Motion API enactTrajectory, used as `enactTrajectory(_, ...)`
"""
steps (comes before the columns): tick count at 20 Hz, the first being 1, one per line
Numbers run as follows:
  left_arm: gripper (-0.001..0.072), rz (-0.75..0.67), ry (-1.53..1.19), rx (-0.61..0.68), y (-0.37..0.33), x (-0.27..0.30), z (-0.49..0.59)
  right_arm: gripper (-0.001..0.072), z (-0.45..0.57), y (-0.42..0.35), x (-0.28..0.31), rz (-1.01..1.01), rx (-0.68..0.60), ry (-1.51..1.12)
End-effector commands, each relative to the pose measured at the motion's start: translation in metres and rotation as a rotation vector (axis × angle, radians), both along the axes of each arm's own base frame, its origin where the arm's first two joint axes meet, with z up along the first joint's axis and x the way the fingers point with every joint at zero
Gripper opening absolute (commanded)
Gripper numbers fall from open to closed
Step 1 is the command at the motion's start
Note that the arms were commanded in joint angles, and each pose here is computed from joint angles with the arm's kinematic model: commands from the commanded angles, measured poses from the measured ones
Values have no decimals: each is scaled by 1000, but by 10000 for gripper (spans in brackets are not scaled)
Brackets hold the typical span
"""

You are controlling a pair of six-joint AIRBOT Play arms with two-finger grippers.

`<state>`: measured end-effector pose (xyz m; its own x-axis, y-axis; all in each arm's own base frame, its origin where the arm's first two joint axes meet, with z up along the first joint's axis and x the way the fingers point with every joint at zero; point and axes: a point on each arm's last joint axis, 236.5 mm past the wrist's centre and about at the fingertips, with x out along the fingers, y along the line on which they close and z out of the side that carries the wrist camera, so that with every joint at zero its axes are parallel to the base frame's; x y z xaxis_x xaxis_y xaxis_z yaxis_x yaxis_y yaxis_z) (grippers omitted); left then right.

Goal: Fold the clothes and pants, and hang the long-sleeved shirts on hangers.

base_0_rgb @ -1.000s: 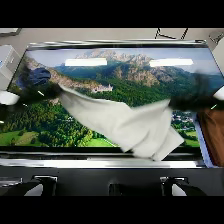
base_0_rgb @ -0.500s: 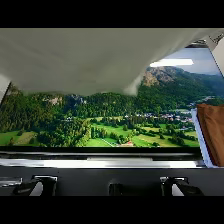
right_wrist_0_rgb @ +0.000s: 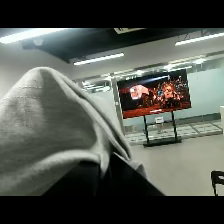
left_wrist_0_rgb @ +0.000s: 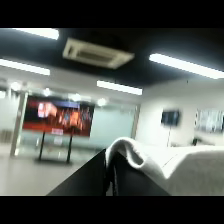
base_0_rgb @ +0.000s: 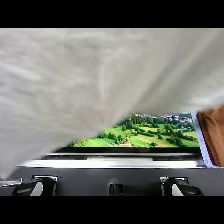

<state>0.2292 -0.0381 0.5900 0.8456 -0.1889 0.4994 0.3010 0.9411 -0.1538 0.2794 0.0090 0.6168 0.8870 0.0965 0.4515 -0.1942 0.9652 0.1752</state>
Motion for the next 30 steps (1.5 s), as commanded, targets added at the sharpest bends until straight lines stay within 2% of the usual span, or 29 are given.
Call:
enactTrajectory(1,18,-23,320,115,-2,77,-83,48,-39,-12,67,-6,-1,132)
enactTrajectory(5,18,-96,769,39,17,200,-255,48,-213,-30,228,52,36,596)
enactTrajectory(6,18,-109,878,5,21,227,-307,48,-260,-35,261,68,95,693)
enactTrajectory(9,20,-148,1128,-64,20,281,-436,49,-395,-40,321,109,442,976)
enactTrajectory(11,20,-179,1253,-106,14,298,-503,49,-470,-27,328,145,596,1172)
enactTrajectory(12,20,-194,1300,-131,12,302,-527,49,-501,-19,324,169,621,1271)
enactTrajectory(15,23,-276,1418,-259,-9,303,-576,49,-583,4,286,227,616,1598)
enactTrajectory(18,53,-357,1512,-270,-27,287,-597,51,-613,14,259,265,602,1760)
enactTrajectory(19,81,-374,1526,-267,-28,283,-596,98,-610,13,258,276,581,1754)
enactTrajectory(20,282,-400,1542,-261,-25,277,-590,231,-601,7,255,281,562,1741)
enactTrajectory(21,559,-432,1565,-253,-19,269,-581,384,-588,-4,252,276,546,1720)
enactTrajectory(22,658,-458,1604,-231,-4,257,-573,561,-575,-22,242,262,512,1713)
enactTrajectory(23,658,-453,1673,-229,17,241,-569,632,-568,-43,221,232,476,1755)
enactTrajectory(25,652,-380,1898,-252,65,189,-583,629,-569,-86,157,152,424,1949)
enactTrajectory(27,576,-330,2115,-253,97,130,-607,627,-576,-113,99,47,382,2126)
enactTrajectory(30,576,-398,2187,-286,87,79,-646,625,-592,-106,65,4,377,2115)
